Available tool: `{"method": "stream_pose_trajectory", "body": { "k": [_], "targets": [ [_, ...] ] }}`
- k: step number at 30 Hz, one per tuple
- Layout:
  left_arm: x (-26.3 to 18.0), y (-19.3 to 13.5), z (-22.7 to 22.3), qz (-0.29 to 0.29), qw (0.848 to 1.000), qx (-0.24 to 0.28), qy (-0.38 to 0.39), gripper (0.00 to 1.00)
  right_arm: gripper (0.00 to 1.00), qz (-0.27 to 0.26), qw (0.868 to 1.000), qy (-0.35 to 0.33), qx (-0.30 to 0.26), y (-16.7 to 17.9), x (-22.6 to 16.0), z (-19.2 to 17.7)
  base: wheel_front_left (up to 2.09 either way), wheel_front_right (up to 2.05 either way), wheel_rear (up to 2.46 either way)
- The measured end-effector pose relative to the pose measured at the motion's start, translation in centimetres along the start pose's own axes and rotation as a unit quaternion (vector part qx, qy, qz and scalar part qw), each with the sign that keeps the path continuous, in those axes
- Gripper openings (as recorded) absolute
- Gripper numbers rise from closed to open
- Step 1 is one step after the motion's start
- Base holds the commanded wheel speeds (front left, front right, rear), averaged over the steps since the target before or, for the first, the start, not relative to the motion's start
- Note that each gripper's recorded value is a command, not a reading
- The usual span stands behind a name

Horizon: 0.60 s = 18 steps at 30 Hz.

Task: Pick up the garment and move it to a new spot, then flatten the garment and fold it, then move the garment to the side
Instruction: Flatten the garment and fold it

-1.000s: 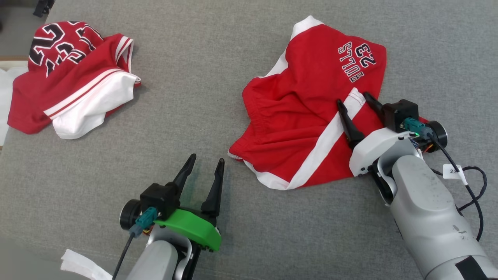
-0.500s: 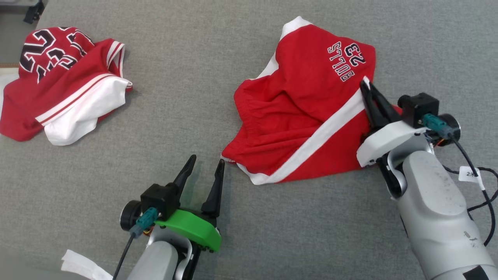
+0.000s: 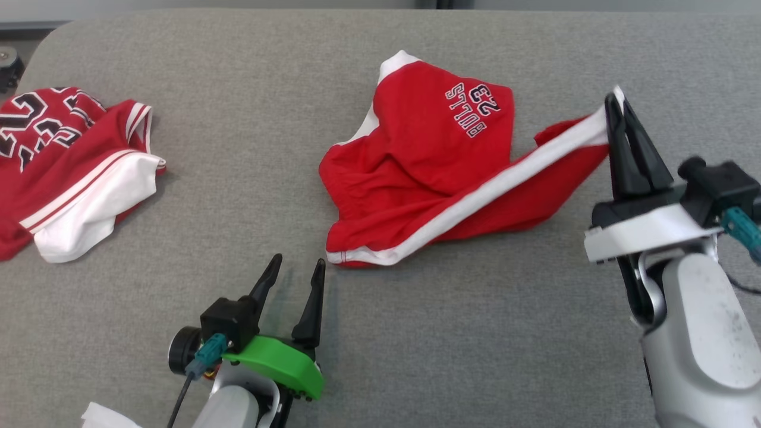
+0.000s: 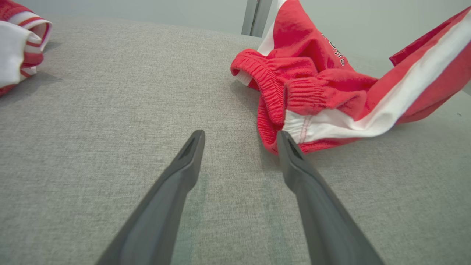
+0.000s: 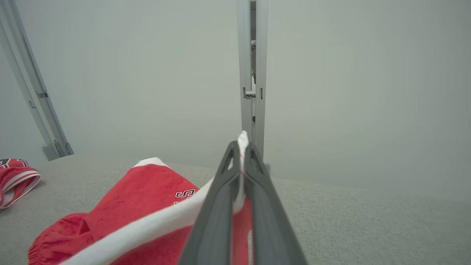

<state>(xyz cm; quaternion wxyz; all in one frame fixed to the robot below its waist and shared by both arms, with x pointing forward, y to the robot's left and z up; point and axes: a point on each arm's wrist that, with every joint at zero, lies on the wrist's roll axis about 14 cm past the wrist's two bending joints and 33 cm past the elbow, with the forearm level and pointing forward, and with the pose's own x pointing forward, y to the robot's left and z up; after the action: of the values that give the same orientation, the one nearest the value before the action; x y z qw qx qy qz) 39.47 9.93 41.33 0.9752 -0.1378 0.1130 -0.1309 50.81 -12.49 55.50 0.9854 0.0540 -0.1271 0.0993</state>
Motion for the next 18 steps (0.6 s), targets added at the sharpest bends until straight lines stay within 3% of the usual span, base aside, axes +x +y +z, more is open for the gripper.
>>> {"method": "stream_pose_trajectory", "body": {
  "k": [1,2,5,11,18],
  "targets": [
    [0.0,-0.1,-0.1,-0.001,1.0,0.0,0.001,1.0,0.0,-0.009,1.0,0.009,-0.003,-0.6,-0.9,-0.4,0.0,0.0,0.0],
    [-0.1,-0.3,-0.2,-0.004,1.0,0.0,0.003,1.0,0.07,-0.024,0.999,0.022,-0.005,-1.6,-2.2,-1.0,0.0,0.0,0.0],
    [-0.1,-1.1,-0.6,-0.015,1.0,0.001,0.008,1.0,1.0,-0.062,0.995,0.077,-0.016,-4.1,-6.1,-3.5,0.0,0.0,0.0],
    [-0.1,-1.8,-0.4,-0.027,0.999,0.015,0.006,1.0,1.0,-0.135,0.977,0.161,-0.032,-8.3,-13.2,-6.7,0.0,0.0,0.0],
    [-0.4,-1.4,0.3,-0.021,0.999,0.026,-0.005,1.0,1.0,-0.127,0.982,0.133,-0.036,-7.8,-12.5,-4.9,0.0,0.0,0.0]
  ]
}}
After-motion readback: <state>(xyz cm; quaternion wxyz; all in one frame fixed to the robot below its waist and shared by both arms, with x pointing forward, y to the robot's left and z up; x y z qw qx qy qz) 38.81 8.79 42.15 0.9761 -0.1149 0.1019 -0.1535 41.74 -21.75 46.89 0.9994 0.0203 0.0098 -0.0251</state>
